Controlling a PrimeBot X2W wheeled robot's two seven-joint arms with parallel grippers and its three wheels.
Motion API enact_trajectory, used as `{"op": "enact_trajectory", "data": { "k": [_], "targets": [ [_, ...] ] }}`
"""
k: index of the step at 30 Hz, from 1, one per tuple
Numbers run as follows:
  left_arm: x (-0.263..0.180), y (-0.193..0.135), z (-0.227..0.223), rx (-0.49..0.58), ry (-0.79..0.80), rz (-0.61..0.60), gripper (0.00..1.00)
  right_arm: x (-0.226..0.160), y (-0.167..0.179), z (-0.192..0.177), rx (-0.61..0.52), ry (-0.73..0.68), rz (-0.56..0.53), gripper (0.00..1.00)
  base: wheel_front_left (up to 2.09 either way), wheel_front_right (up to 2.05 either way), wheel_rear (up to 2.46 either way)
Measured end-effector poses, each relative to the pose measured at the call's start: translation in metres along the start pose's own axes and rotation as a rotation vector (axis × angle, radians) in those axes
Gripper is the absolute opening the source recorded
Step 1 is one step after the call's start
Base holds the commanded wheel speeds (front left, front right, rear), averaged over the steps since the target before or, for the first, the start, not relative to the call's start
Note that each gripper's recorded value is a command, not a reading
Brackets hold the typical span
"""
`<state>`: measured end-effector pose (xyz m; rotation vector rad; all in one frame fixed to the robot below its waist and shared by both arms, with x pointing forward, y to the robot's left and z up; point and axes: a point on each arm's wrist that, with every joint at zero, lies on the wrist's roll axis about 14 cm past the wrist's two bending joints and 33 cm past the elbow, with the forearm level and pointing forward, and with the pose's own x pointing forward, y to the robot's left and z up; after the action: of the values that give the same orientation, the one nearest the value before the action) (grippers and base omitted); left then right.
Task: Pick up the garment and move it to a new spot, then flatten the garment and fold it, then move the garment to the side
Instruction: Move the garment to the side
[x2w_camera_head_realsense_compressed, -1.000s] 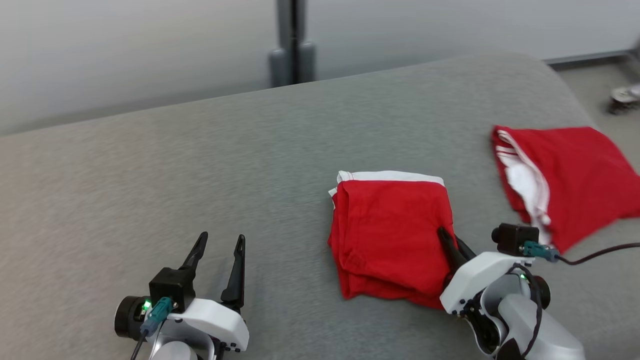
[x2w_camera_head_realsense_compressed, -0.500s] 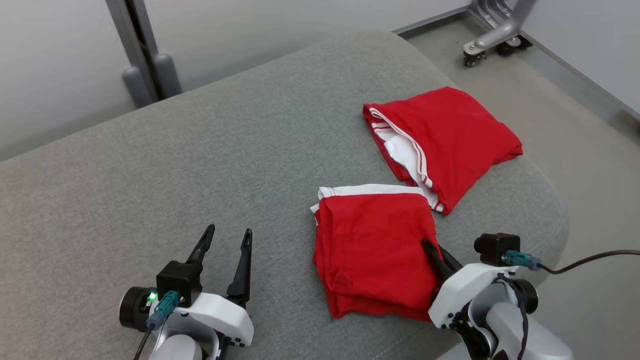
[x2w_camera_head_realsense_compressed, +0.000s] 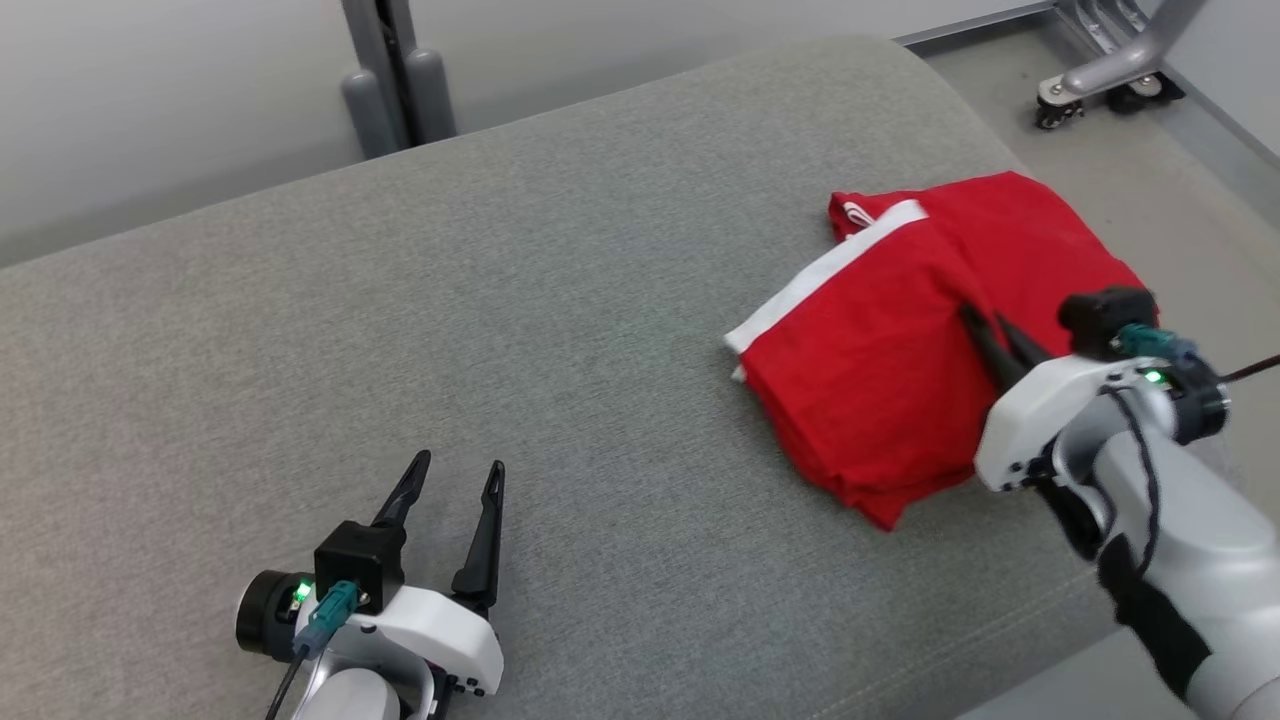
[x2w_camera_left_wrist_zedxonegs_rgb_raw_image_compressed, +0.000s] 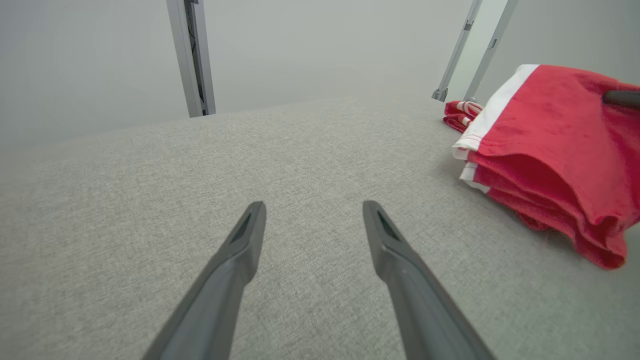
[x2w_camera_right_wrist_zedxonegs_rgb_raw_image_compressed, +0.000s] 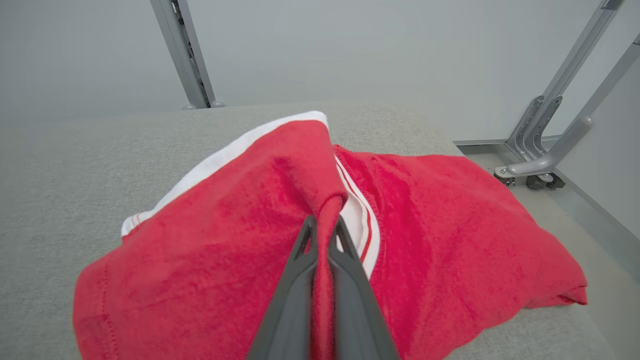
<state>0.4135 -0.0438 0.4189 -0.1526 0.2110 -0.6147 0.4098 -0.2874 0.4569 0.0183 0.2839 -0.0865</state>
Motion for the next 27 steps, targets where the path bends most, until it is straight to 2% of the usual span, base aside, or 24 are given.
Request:
{"op": "enact_trajectory", "data": {
  "k": [6,10,11,12,13,14,17,20,27],
  "targets": [
    [-0.007,0.022,0.005,0.004,-0.016,0.053,1.00,0.013,-0.066,0.015,-0.121,0.047,-0.134,0.00,0.00,0.00,0.00],
    [-0.013,0.037,0.004,0.008,-0.018,0.092,1.00,0.021,-0.096,0.026,-0.177,0.061,-0.198,0.00,0.00,0.00,0.00],
    [-0.014,0.042,0.005,0.009,-0.019,0.105,1.00,0.023,-0.103,0.028,-0.181,0.059,-0.215,0.08,0.00,0.00,0.00],
    [-0.016,0.047,0.004,0.011,-0.018,0.118,1.00,0.025,-0.111,0.030,-0.179,0.058,-0.233,0.08,0.00,0.00,0.00],
    [-0.018,0.051,0.003,0.009,-0.015,0.131,1.00,0.026,-0.117,0.031,-0.195,0.063,-0.246,0.86,0.00,0.00,0.00],
    [-0.021,0.056,0.001,0.007,-0.011,0.145,1.00,0.028,-0.121,0.031,-0.207,0.068,-0.254,1.00,0.00,0.00,0.00],
    [-0.029,0.073,-0.003,0.001,-0.001,0.197,1.00,0.035,-0.131,0.032,-0.183,0.059,-0.292,1.00,0.00,0.00,0.00],
    [-0.033,0.081,0.001,0.001,-0.014,0.225,1.00,0.043,-0.123,0.039,-0.158,0.010,-0.288,1.00,0.00,0.00,0.00],
    [-0.043,0.088,0.016,-0.008,-0.056,0.266,1.00,0.049,-0.055,0.060,-0.117,-0.181,-0.192,1.00,0.00,0.00,0.00]
  ]
}}
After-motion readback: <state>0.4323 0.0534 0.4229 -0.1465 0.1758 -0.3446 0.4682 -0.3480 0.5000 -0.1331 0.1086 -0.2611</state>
